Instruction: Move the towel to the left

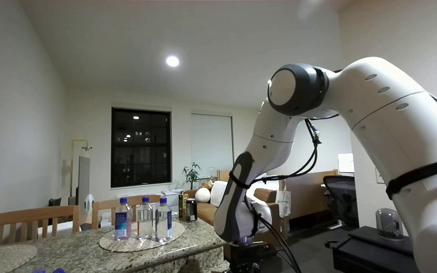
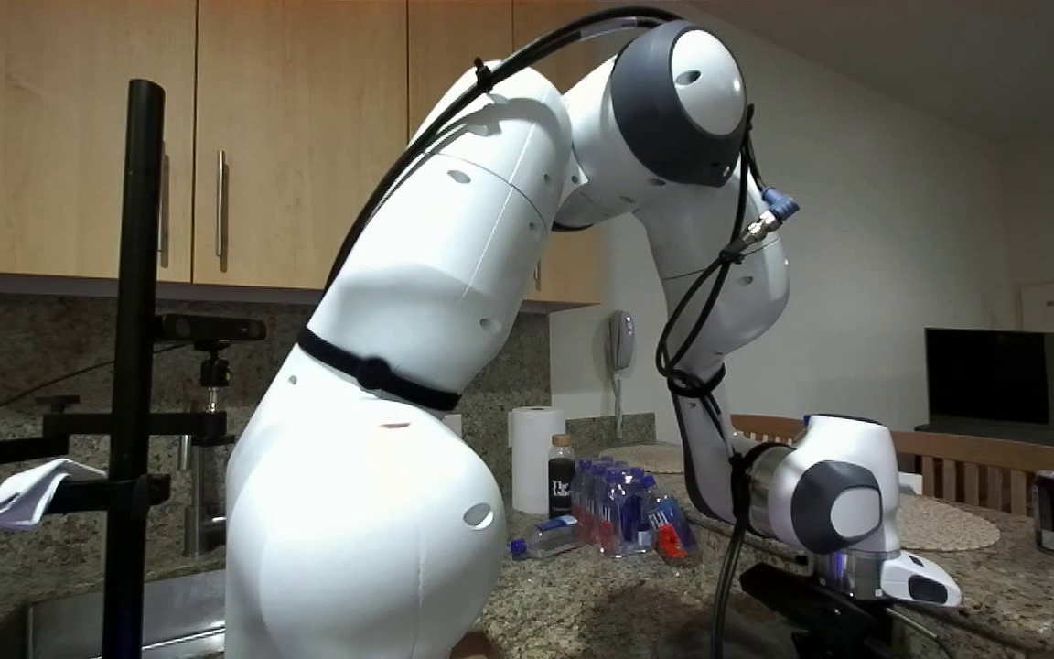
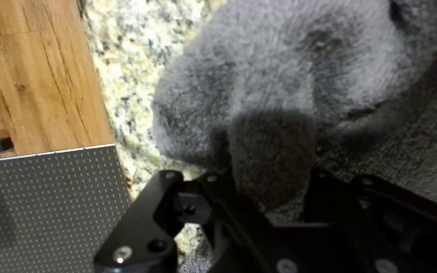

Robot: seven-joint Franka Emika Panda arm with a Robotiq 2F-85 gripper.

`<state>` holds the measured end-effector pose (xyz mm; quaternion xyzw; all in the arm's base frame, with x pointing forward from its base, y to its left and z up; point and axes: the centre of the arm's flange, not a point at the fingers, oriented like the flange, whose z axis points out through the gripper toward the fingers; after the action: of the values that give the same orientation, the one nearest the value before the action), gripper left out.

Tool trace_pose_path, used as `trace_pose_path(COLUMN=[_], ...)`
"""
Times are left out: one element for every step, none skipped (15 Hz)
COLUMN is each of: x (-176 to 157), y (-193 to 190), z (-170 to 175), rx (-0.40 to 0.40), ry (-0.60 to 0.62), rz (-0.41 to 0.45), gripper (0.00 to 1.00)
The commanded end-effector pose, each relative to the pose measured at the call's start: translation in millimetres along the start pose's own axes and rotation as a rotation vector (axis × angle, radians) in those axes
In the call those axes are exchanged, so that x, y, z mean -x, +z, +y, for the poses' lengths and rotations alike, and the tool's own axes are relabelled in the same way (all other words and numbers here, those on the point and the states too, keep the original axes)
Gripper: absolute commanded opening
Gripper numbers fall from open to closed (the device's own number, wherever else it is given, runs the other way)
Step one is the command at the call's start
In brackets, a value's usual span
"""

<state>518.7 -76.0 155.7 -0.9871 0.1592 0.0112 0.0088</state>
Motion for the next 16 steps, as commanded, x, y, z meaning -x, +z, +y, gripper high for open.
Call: trace_pose_path(x=[5,5,5,5,4,4,5,5,5,5,5,5,5,5,5,4], y=[5,4,2,1,0,-2,-3,-4,-6,-7,-9,-11,-13,-15,-17,-20], z=[-3,-3,-3,-2,-2,-2,-3,-3,-3,-3,-4,-5,-5,-6,-6,-6], rx=[-0.011,-0.012,-0.015,-0.015,-0.014,-0.014,-0.016,-0.016,-0.015,-0.014,-0.016,-0.018,-0.019,-0.017,-0.018,-0.018], ry=[0.028,0.030,0.033,0.035,0.036,0.036,0.035,0.034,0.035,0.035,0.034,0.033,0.033,0.034,0.034,0.033], rz=[0.006,0.007,0.008,0.009,0.011,0.012,0.013,0.014,0.015,0.015,0.016,0.016,0.018,0.021,0.023,0.027], gripper=[0.11,0.11,0.11,0.11,0.11,0.11,0.11,0.11,0.11,0.11,0.11,0.11,0.11,0.11,0.11,0.11])
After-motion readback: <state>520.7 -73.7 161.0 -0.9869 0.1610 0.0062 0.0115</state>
